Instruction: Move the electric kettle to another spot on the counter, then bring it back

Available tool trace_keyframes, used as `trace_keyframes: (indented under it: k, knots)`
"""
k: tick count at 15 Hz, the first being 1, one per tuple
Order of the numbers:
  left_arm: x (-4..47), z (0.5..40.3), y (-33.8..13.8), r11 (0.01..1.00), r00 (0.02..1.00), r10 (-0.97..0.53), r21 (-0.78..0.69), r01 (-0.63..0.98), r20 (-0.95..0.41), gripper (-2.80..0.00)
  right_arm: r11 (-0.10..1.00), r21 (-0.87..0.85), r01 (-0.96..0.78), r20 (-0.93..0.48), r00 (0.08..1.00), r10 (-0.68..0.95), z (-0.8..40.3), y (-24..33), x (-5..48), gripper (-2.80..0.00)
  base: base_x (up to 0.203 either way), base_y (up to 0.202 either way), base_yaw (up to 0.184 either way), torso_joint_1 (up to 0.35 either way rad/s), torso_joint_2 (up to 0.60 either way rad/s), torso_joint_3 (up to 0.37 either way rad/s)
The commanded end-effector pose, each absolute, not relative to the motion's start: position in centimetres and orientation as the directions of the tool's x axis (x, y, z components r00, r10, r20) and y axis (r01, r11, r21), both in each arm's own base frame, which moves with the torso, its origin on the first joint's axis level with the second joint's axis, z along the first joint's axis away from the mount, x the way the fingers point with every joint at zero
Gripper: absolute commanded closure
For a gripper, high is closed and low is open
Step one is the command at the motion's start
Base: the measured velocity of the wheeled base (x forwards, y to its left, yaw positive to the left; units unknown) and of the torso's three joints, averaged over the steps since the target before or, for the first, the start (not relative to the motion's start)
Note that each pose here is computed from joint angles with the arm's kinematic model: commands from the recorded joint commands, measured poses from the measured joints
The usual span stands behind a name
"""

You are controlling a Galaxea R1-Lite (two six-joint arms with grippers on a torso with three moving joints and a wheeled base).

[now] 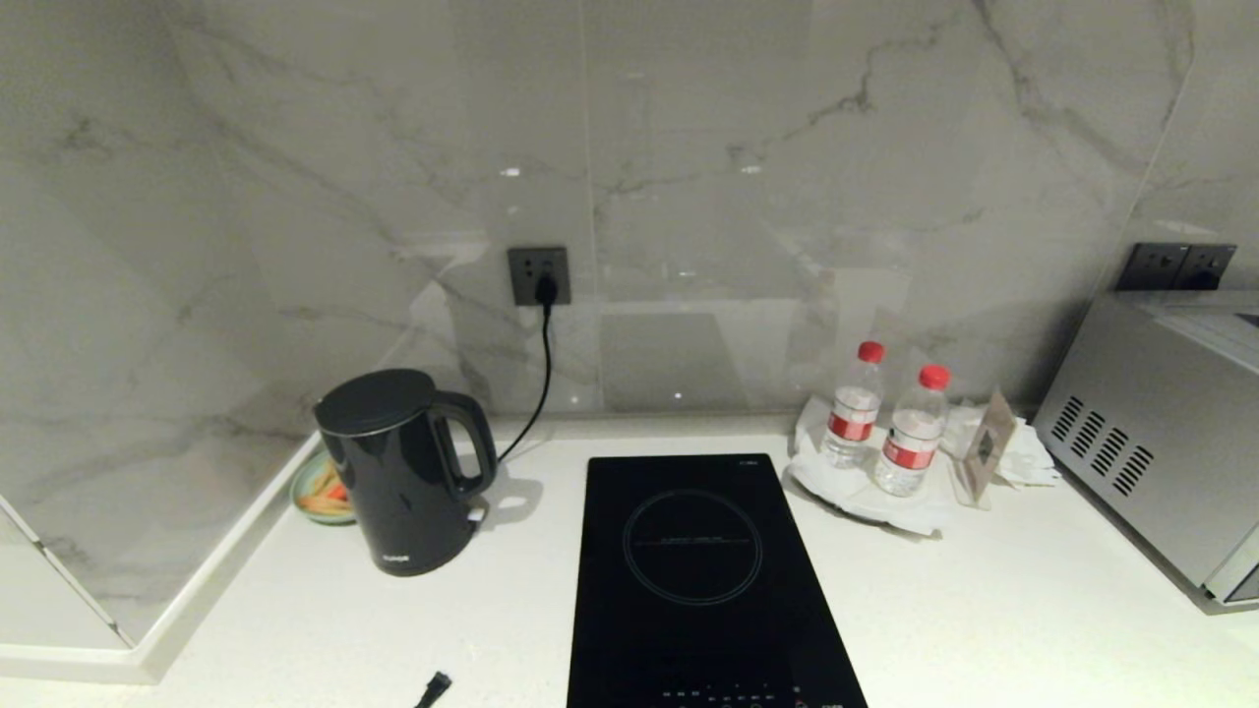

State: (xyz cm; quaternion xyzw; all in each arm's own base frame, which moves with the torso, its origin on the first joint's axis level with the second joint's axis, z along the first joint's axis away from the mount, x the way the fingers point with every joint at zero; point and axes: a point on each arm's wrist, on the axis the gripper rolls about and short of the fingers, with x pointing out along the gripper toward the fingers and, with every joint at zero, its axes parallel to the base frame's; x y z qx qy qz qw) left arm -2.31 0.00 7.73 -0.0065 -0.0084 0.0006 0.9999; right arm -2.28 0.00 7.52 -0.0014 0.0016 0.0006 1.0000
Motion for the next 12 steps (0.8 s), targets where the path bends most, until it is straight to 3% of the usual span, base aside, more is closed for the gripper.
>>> trace_keyframes:
  k: [1,5,12]
  knots:
    - [-2.29,7.73,0.01,1.0,1.0,0.0,-0.014,0.0,0.015,0.0,1.0,-0.003,-0.002,-0.003,1.0,0.002,7.52,0.0,-2.28,0.0,0.0,0.0,0.0,0.0,0.0,0.0]
    - [-2.29,7.73,0.01,1.0,1.0,0.0,-0.014,0.0,0.015,0.0,1.0,-0.003,-0.002,-0.003,1.0,0.002,7.52,0.0,-2.28,0.0,0.0,0.0,0.0,0.0,0.0,-0.053]
    - [-2.29,7.73,0.0,1.0,1.0,0.001,-0.014,-0.001,0.015,0.0,1.0,-0.003,-0.002,-0.003,1.0,0.002,7.52,0.0,-2.28,0.0,0.0,0.0,0.0,0.0,0.0,-0.186]
